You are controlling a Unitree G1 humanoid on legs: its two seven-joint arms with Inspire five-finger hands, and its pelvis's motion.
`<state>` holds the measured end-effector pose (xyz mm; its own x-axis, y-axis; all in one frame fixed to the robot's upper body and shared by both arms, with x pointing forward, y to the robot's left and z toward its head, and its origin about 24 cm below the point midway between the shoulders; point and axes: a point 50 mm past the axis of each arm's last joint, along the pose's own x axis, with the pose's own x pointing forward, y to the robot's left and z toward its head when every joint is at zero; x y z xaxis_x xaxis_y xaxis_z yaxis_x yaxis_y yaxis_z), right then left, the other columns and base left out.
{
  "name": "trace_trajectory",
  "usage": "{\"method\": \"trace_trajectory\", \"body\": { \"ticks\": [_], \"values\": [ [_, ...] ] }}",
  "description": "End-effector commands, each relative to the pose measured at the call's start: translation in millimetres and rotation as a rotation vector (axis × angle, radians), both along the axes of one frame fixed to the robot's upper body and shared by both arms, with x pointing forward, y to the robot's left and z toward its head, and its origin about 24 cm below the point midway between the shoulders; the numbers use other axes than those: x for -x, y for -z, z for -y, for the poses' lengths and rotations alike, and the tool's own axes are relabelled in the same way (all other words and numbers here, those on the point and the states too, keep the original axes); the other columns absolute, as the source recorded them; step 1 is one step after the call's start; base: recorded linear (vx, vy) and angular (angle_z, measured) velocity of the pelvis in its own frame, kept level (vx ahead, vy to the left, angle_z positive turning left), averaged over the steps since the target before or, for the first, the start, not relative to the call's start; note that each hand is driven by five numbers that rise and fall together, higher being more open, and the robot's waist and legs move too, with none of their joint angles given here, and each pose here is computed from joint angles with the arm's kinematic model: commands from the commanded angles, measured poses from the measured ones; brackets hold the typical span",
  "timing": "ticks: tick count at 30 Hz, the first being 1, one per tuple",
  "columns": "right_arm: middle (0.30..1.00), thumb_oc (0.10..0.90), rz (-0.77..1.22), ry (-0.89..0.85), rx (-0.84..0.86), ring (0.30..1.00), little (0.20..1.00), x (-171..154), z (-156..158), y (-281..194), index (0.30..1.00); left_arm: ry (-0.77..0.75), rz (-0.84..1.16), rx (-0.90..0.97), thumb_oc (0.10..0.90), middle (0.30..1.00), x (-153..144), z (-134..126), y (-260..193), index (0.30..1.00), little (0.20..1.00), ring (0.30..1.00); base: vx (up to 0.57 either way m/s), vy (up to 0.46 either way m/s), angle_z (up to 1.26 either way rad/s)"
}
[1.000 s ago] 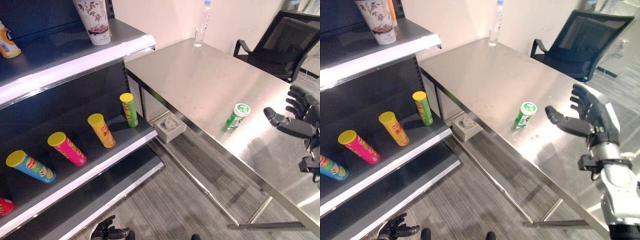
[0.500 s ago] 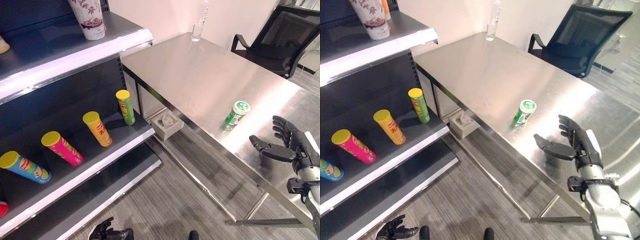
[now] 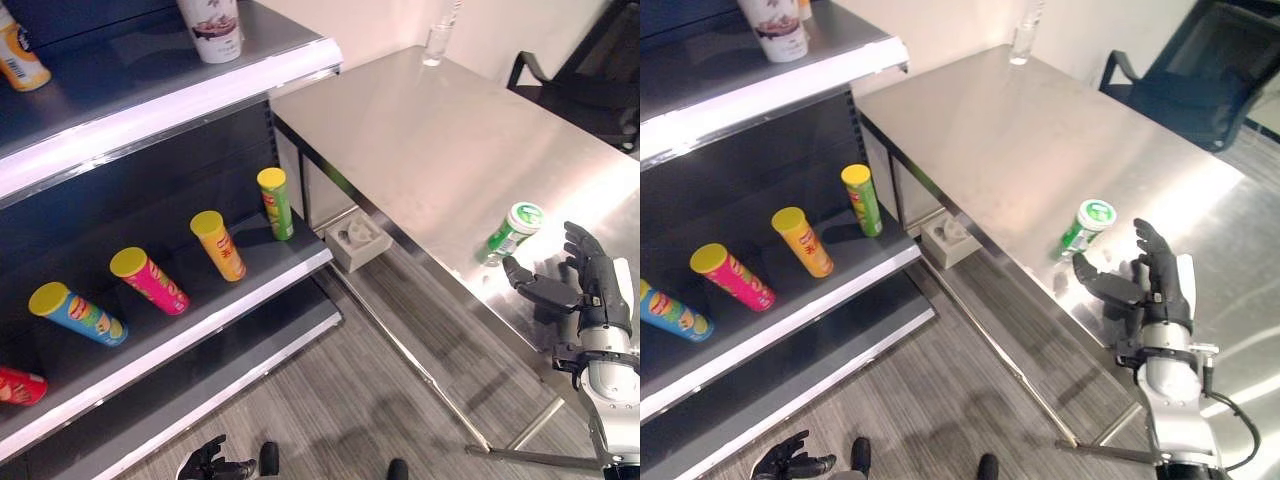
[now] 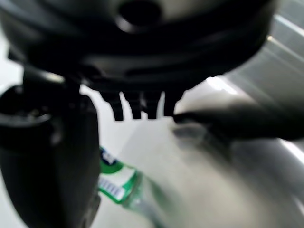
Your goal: Put the goods on the table back onto the shelves and tidy them up.
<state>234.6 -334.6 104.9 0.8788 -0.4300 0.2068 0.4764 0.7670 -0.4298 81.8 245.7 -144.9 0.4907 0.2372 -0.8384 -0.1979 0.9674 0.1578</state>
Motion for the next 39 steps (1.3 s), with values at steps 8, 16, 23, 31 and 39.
{"method": "trace_trajectory", "body": {
  "ticks": [8,16,23,31,39],
  "values": [
    [0.9,0.8,0.261,0.087,0.118,0.9,0.9,-14.4,9.7,-60.8,0.9,0.013,0.073,-0.092,0.8,0.9,-22.5,-20.5,-12.5,0.9,0.9,0.9,0.03,-0.005,0.11],
    [0.9,0.8,0.265,0.118,0.126,0.9,0.9,-15.2,9.4,-59.5,0.9,0.017,0.076,-0.093,0.8,0.9,-24.4,-19.3,-12.8,0.9,0.9,0.9,0.03,-0.007,0.06],
    [0.3,0.4,0.297,0.155,0.123,0.3,0.3,-17.3,9.1,-61.9,0.3,0.025,0.071,-0.1,0.8,0.9,-25.9,-18.5,-12.4,0.9,0.9,0.9,0.01,-0.004,0.02],
    [0.3,0.4,0.327,0.177,0.157,0.3,0.3,-19.1,6.4,-68.3,0.3,0.031,0.061,-0.106,0.8,0.9,-26.0,-17.9,-11.4,0.9,0.9,0.9,0.01,-0.004,0.01],
    [0.3,0.4,0.435,0.115,0.238,0.3,0.3,-11.6,-9.1,-95.4,0.3,0.02,0.032,-0.119,0.8,0.9,-21.4,-20.9,-9.6,0.9,0.9,0.9,0.0,-0.018,0.03]
  ]
}}
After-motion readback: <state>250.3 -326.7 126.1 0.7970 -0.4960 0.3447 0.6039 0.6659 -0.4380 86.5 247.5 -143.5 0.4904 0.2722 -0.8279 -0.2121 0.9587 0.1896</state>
